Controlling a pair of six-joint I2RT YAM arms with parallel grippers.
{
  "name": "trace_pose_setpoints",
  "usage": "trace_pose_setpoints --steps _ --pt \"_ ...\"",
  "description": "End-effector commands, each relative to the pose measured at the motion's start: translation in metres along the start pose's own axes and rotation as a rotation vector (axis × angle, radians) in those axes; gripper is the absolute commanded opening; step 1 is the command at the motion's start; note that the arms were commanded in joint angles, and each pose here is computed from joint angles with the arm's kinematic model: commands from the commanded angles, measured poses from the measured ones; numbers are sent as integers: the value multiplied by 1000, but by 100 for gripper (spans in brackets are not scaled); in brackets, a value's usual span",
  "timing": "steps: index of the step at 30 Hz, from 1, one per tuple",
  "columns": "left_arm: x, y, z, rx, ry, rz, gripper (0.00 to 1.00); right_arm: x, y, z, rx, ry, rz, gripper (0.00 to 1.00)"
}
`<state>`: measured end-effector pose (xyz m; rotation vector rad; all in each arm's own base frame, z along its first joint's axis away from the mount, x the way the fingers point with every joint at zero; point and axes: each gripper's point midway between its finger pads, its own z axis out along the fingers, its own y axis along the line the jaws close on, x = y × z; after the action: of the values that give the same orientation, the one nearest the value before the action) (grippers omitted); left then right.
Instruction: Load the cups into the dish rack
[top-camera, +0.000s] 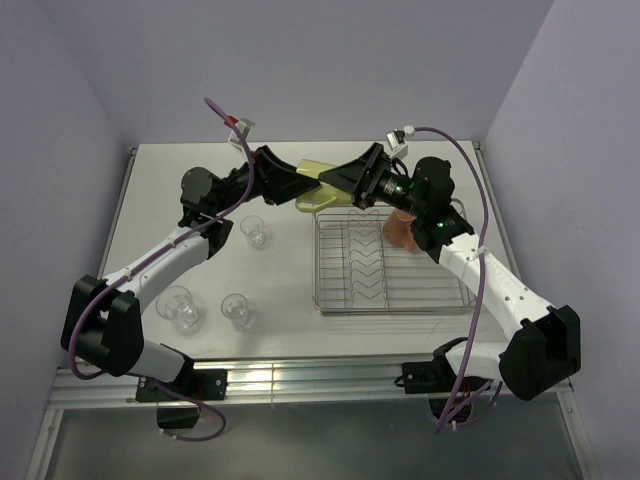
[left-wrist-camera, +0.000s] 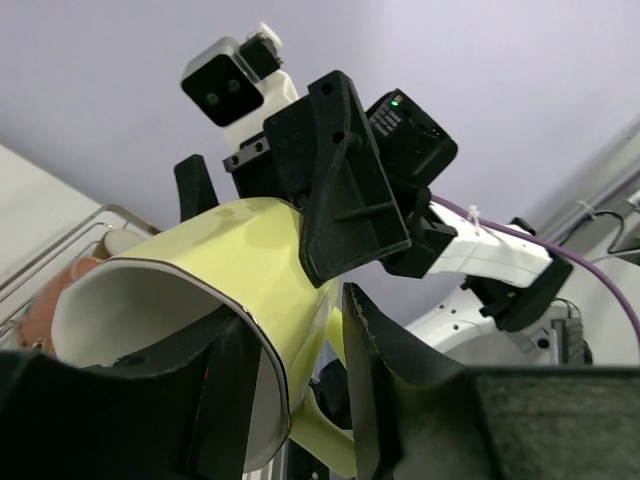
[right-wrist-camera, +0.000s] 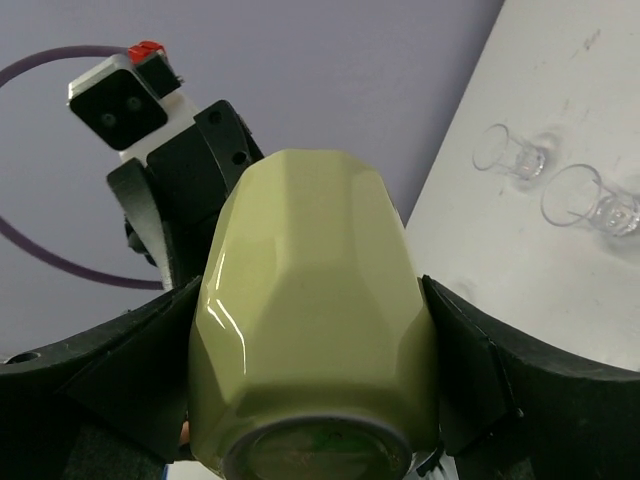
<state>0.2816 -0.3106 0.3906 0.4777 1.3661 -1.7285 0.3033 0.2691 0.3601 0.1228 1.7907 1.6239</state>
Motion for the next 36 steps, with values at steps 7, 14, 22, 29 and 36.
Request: trace_pose_setpoints --steps 7,14,22,29,36 --pt "-21 13 0 -167 -67 103 46 -33 27 -19 -18 -86 -88 0" --pt "-31 46 -11 -388 -101 88 44 -46 4 -41 82 -110 -77 0" --pt "-44 72 -56 -813 -81 66 42 -64 -41 -95 366 -173 -130 0" --pt "-19 61 -111 -1023 106 130 49 -60 -81 -159 755 -226 -137 0" --pt "4 43 -132 -989 168 168 50 -61 -114 -220 1124 -252 -163 0"
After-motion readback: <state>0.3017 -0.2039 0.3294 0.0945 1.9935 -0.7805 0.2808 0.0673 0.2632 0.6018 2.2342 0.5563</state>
